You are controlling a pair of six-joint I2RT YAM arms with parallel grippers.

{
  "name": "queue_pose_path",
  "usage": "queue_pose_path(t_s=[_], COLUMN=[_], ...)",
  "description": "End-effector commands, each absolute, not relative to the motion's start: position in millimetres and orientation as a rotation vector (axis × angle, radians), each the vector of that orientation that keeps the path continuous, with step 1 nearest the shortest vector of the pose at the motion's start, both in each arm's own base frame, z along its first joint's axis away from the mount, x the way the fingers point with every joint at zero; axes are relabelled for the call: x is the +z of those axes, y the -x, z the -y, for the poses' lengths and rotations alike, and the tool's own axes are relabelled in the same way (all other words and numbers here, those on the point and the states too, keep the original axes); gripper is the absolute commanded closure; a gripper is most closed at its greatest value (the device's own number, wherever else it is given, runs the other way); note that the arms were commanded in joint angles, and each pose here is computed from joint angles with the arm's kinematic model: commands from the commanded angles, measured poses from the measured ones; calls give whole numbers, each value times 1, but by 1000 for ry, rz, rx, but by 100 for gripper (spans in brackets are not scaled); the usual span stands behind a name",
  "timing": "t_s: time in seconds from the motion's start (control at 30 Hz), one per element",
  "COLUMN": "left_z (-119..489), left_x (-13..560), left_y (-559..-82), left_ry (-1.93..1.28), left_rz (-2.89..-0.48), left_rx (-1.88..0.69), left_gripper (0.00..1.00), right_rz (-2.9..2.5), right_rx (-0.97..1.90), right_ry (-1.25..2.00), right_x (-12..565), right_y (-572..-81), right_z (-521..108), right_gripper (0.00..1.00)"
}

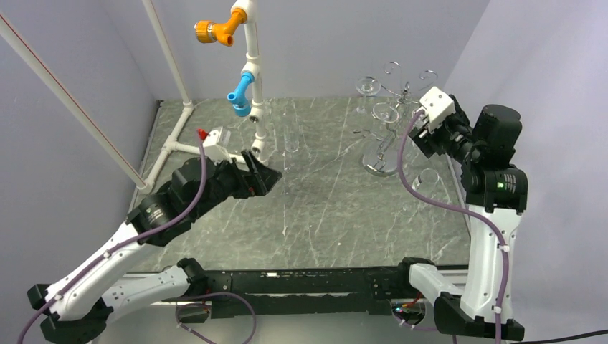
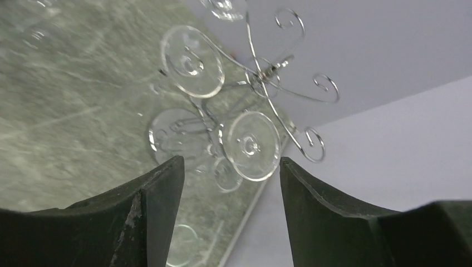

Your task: Place the wine glass upside down on the wine glass rack

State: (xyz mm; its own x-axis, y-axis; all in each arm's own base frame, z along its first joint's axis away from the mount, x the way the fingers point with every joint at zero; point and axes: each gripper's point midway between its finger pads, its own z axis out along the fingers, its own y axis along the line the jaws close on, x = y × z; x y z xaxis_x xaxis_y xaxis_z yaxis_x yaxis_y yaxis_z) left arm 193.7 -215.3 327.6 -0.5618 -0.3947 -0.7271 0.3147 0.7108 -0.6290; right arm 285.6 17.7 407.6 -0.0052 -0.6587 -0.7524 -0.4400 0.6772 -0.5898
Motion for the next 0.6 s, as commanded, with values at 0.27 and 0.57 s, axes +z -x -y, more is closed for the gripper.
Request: queue_pose_path(t_s=[0.27,0.57], left_z=[270,308], left_x=[377,374], left_y=[-259,-277], left_ry=[-19,-124], left_rz=[-2113,-2096], left_rx=[-737,-662], left_gripper=[3,5], right_rz=[-1562,-1721], right_rx=[494,218], right_ry=[724,-13], right_x=[441,456], right_y=[-236,-260], right_z=[-103,-10], right_gripper=[31,32])
